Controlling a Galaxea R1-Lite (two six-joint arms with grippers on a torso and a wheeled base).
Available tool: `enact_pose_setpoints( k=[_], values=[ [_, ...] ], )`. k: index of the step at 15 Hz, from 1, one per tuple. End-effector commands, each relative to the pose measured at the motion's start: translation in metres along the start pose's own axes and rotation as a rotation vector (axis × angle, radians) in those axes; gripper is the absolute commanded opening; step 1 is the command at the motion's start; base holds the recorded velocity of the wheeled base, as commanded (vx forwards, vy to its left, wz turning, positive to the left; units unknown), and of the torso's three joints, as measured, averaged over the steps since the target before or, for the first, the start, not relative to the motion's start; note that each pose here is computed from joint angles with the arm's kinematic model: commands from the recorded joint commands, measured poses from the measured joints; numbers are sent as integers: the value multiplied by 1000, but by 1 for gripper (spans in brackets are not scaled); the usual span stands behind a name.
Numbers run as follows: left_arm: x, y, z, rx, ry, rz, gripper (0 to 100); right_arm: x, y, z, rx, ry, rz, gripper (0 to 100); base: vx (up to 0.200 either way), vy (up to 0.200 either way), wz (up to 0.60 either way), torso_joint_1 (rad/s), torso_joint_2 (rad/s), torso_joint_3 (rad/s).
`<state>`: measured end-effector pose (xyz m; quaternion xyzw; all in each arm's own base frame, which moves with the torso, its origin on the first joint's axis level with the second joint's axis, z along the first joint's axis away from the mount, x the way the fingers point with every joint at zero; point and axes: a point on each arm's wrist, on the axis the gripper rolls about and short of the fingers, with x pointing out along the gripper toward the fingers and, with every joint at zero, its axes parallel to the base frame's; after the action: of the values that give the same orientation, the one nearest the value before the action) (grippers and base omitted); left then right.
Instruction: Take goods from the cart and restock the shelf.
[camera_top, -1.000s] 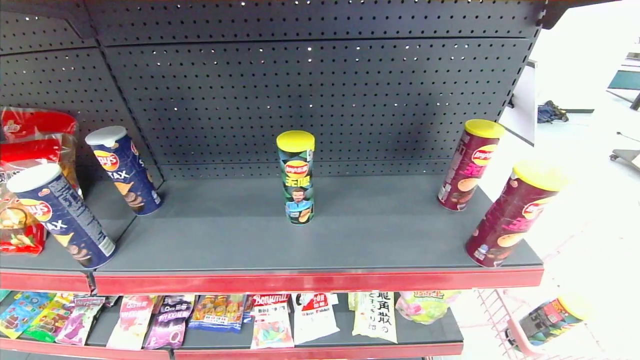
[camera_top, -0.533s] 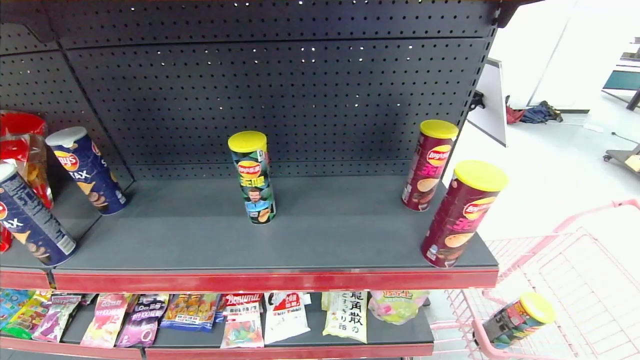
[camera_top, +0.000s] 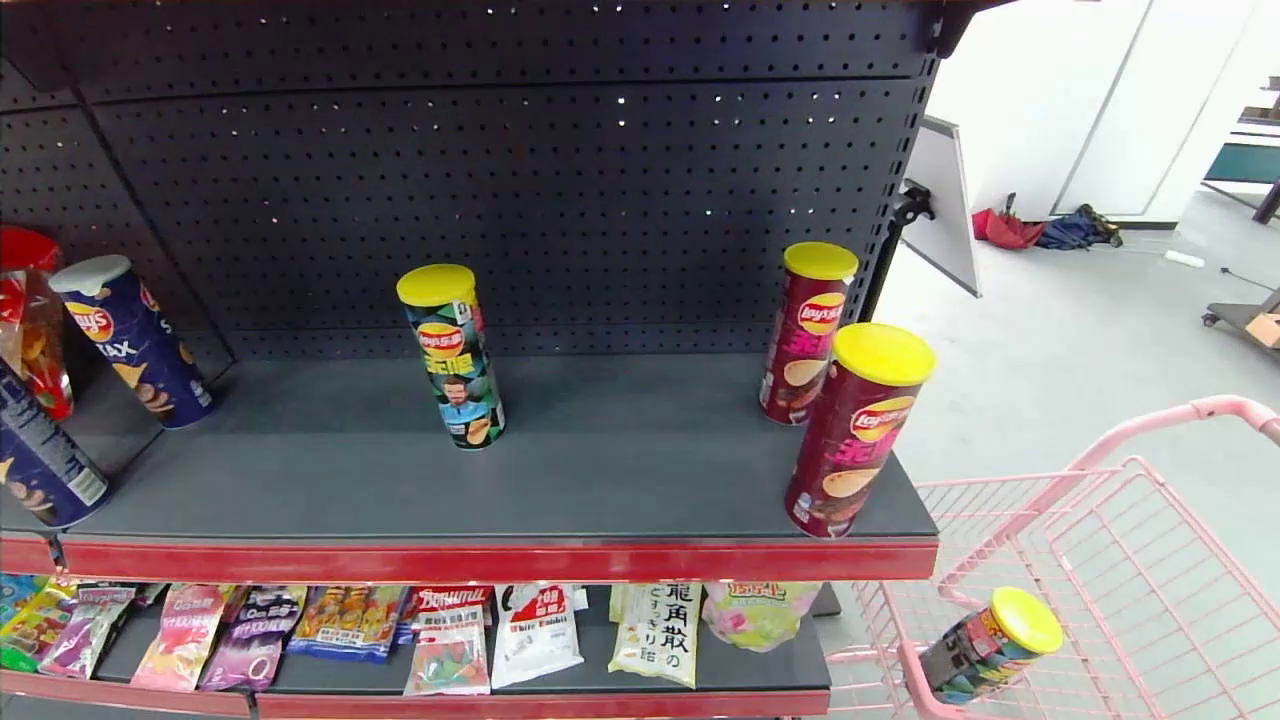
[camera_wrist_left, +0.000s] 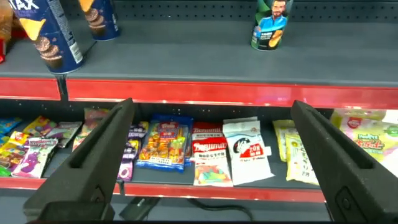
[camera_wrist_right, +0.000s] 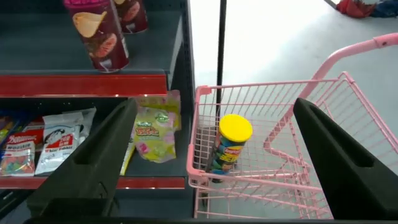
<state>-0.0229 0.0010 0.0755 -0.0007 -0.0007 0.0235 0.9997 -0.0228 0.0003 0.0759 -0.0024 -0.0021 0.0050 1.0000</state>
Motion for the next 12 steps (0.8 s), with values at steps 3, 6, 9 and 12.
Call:
enact_pose_setpoints(
  k=[3, 6, 9, 12],
  values=[
    [0, 0, 0, 0, 1, 1, 100, 0, 0, 0, 0, 0, -1, 100, 0, 0, -600, -1, 6, 2],
    [0, 0, 0, 0, 1, 1, 100, 0, 0, 0, -1, 0, 2, 100, 0, 0, -600, -1, 6, 7],
    [0, 0, 0, 0, 1, 1, 100, 0, 0, 0, 0, 0, 2, 100, 0, 0, -400, 0, 3, 0],
    [0, 0, 0, -2, 1, 1, 100, 0, 0, 0, 0, 0, 1, 100, 0, 0, 0, 0, 0, 0]
  ],
)
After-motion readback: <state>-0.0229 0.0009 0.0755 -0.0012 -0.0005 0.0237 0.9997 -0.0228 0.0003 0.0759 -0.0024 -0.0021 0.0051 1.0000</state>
